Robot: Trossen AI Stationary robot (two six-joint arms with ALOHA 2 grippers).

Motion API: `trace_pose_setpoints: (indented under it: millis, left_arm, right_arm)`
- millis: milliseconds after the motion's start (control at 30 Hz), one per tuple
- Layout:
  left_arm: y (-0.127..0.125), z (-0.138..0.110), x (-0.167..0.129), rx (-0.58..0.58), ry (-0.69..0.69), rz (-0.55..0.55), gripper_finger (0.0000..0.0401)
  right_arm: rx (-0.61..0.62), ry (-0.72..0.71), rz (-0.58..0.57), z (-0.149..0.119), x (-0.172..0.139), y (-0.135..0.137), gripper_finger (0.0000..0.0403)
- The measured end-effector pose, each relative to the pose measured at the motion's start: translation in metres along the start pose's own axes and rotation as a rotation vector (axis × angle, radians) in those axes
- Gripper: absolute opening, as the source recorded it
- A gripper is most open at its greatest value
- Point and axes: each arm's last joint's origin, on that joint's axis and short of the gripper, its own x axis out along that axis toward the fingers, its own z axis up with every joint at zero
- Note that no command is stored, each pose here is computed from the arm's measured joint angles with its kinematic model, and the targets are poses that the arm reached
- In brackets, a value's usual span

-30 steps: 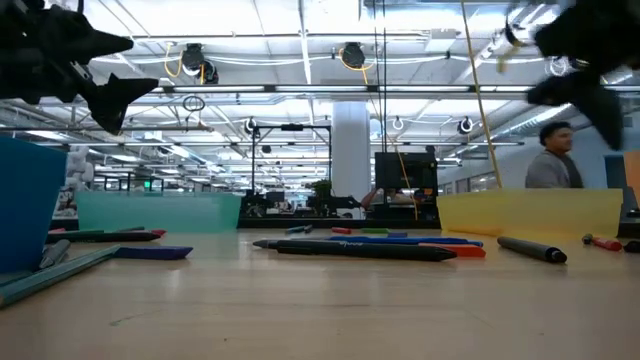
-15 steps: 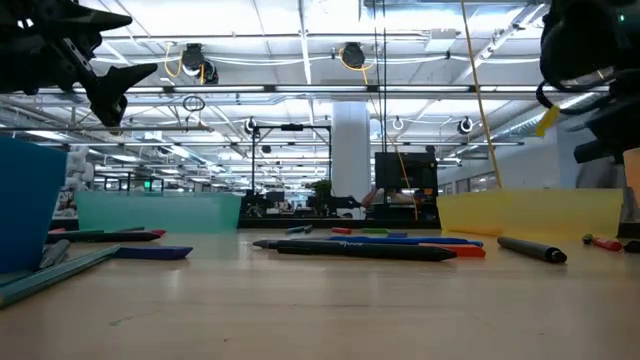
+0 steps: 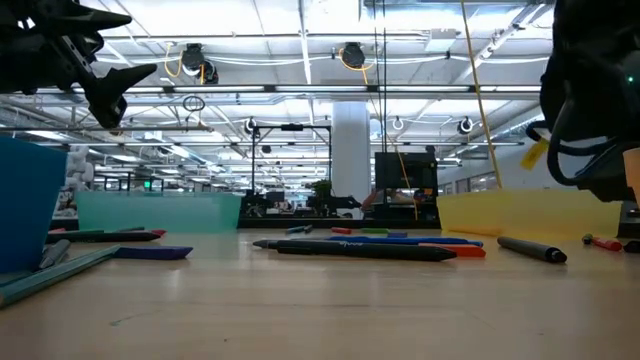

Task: Sort crayons/erasers/pens/pencils in bins
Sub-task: Put the brown pencil into the yellow bin

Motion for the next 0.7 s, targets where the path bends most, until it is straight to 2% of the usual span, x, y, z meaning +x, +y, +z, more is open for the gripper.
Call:
trace_pose_setpoints:
  millis: [267, 400, 633, 700]
  left_arm:
    - [0.001, 0.0, 0.0, -0.036, -0.017, 0.033, 0.0278]
    - [0.002, 0.001, 0.0, -0.009, -0.04, 0.068, 0.0278]
    - [0.003, 0.002, 0.0, 0.015, -0.069, 0.113, 0.0278]
    - [0.004, 0.002, 0.0, 0.028, -0.072, 0.119, 0.0278]
  right_arm:
    - [-0.022, -0.029, -0.065, -0.002, 0.001, 0.006, 0.0046]
    - [-0.026, -0.028, -0.07, -0.002, 0.001, 0.007, 0.0022]
    - [-0.066, -0.037, -0.067, -0.003, -0.005, 0.007, 0.0016]
    - [-0.083, -0.083, -0.053, -0.001, -0.014, 0.009, 0.0017]
